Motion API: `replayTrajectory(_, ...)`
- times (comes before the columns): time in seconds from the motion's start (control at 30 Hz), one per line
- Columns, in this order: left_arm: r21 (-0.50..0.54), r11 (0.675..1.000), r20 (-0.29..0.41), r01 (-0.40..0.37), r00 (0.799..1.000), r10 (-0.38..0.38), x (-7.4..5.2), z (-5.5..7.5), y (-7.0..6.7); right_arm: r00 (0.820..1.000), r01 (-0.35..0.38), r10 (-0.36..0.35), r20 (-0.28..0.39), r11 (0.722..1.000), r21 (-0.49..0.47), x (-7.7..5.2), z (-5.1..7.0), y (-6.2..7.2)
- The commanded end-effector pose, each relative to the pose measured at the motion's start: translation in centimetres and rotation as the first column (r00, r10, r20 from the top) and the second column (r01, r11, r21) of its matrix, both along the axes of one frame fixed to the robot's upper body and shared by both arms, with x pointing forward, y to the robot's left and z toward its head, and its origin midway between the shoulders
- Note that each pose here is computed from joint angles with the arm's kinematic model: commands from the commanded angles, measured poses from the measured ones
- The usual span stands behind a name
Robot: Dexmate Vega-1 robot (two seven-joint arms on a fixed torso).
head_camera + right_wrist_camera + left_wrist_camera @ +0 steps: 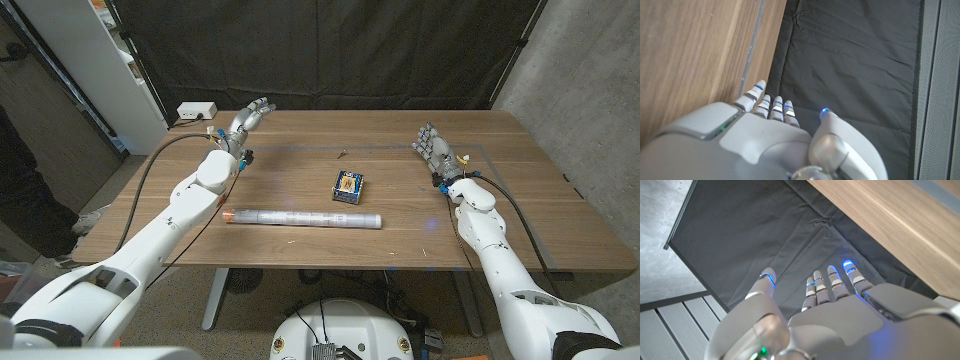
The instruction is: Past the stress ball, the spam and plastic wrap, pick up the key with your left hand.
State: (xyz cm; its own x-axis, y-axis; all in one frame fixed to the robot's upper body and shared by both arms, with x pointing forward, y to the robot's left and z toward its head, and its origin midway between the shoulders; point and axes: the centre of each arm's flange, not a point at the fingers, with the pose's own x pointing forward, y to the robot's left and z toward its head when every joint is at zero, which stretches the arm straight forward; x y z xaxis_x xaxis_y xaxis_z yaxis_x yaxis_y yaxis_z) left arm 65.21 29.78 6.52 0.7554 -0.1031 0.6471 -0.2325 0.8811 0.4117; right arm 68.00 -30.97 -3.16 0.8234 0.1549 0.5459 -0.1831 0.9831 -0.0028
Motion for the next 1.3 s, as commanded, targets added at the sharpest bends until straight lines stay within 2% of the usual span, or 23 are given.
replayTrajectory(0.03, 0.101, 0.991, 0.045, -0.088, 0.995, 0.084, -0.5, 2.4, -0.4, 1.000, 0.012, -0.012, 0.019, 1.000, -0.020, -0.4, 0.4, -0.2)
replayTrajectory(0.6, 0.239, 0.953, 0.119, -0.188, 0.979, 0.163, -1.7, 6.1, -1.7, 0.998, 0.024, -0.021, 0.062, 0.999, -0.047, -1.1, 1.2, -0.3)
replayTrajectory(1.3, 0.379, 0.891, 0.207, -0.249, 0.962, 0.181, -3.0, 10.3, -3.8, 0.996, 0.036, -0.031, 0.089, 0.998, -0.060, -1.7, 1.3, -0.2)
